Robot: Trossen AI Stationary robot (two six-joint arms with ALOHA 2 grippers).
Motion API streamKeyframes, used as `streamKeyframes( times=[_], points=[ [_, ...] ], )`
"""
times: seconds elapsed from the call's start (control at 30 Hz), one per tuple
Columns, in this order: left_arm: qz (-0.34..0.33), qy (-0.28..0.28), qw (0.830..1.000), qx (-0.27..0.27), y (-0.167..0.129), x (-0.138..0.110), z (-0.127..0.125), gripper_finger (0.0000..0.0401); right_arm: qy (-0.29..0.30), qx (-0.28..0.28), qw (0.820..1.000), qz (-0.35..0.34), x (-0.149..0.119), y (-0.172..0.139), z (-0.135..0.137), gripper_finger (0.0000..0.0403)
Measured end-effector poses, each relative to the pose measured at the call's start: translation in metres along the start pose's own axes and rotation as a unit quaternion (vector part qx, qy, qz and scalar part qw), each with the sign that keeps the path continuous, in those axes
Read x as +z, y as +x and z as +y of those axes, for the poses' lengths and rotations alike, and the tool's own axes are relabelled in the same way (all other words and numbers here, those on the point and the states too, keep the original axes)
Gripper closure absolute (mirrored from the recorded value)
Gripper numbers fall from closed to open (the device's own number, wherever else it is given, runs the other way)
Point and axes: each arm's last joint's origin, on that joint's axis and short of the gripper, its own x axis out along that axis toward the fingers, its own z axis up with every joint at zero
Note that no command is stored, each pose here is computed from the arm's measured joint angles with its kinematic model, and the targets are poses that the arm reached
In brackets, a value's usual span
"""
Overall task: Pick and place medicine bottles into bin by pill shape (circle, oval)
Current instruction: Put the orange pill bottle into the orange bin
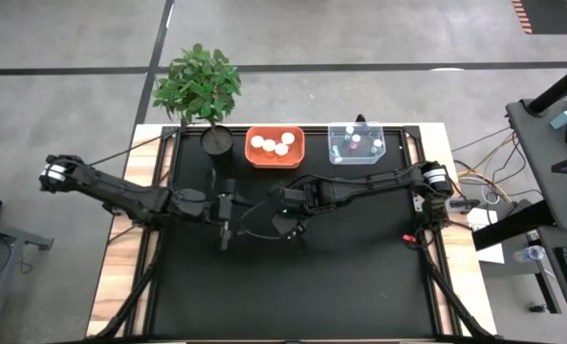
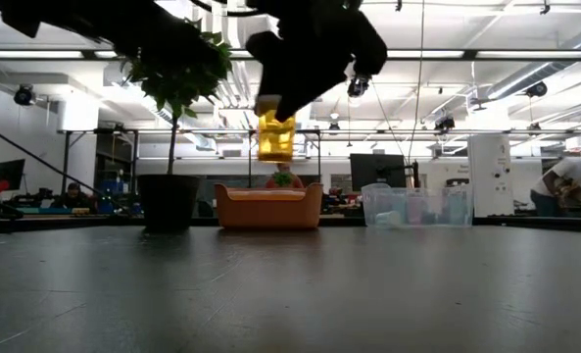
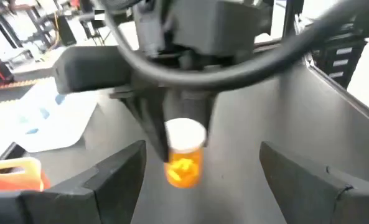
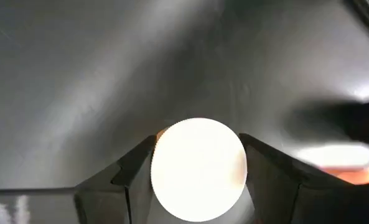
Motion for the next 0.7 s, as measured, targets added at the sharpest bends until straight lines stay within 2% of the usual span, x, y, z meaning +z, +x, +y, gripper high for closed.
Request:
streamKeyframes(
  times=[0.23, 0.4, 0.53, 0.7],
  points=[
    [-0.036, 0.026, 0.999, 0.029, -0.011, 0.009, 0.004, 0.0106, 0.067, -0.083, 0.994, 0.040, -0.025, -0.032, -0.032, 0.0200],
    [-0.048, 0.059, 0.994, 0.072, -0.014, 0.013, 0.008, 0.0106, 0.173, -0.131, 0.975, 0.039, -0.058, -0.054, -0.069, 0.0199],
    [-0.055, 0.074, 0.990, 0.105, -0.015, 0.015, 0.010, 0.0106, 0.227, -0.145, 0.961, 0.061, -0.089, -0.052, -0.094, 0.0203],
    [-0.050, 0.081, 0.989, 0.113, -0.015, 0.014, 0.010, 0.0106, 0.239, -0.154, 0.956, 0.074, -0.114, -0.035, -0.115, 0.0204]
  ],
)
